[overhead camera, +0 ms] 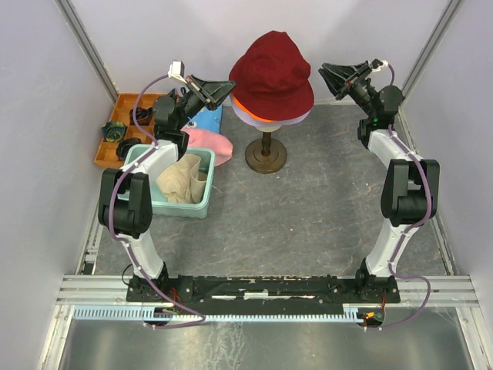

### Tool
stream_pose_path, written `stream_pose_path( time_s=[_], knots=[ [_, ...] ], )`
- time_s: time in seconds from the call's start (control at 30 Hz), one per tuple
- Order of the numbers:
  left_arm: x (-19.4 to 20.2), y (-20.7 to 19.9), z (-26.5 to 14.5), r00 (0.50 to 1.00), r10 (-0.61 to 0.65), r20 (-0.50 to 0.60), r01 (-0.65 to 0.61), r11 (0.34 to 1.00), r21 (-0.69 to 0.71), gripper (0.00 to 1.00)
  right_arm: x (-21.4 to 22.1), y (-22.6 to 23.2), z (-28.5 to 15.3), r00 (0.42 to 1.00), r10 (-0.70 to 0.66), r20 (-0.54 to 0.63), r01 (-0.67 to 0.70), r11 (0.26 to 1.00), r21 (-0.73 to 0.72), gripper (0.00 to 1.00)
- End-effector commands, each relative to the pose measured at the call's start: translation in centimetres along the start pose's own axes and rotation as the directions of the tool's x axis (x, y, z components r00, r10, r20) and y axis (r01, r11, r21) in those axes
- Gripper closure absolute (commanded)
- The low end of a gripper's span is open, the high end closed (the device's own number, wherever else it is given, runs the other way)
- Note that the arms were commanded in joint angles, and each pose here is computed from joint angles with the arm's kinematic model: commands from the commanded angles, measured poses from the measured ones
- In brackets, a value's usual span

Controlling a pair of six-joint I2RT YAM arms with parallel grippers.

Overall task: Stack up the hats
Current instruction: Stack the hat on the hat.

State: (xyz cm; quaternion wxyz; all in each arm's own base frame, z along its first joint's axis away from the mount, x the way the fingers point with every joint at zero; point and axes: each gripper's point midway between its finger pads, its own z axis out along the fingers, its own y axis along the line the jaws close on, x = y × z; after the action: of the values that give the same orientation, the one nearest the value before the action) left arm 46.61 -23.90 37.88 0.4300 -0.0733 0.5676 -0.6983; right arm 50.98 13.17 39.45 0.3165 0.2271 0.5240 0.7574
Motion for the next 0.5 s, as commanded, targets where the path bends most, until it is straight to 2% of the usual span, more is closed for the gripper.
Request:
stream_pose_path(
  time_s=[0.0, 0.07, 0.27, 0.47],
  knots=[
    [3.4, 6.4, -0.6, 0.989, -0.088, -0.122, 0.066, 0.983, -0.171, 0.97, 2.0, 3.7, -0.5, 0.995, -0.077, -0.062, 0.071, 0.993, -0.095, 0.65],
    [3.6, 6.8, -0.7, 0.988, -0.094, -0.125, 0.07, 0.981, -0.183, 0.97, 2.1, 3.1, -0.9, 0.994, -0.089, -0.058, 0.085, 0.995, -0.058, 0.62],
    [4.8, 8.8, -1.6, 0.983, -0.125, -0.135, 0.092, 0.969, -0.229, 0.97, 2.2, 2.3, -1.8, 0.995, -0.083, -0.058, 0.082, 0.996, -0.031, 0.69],
    [6.5, 10.6, -3.2, 0.977, -0.152, -0.147, 0.107, 0.955, -0.277, 0.97, 2.0, 2.2, -1.9, 0.993, -0.098, -0.062, 0.098, 0.995, 0.001, 0.7]
  ],
)
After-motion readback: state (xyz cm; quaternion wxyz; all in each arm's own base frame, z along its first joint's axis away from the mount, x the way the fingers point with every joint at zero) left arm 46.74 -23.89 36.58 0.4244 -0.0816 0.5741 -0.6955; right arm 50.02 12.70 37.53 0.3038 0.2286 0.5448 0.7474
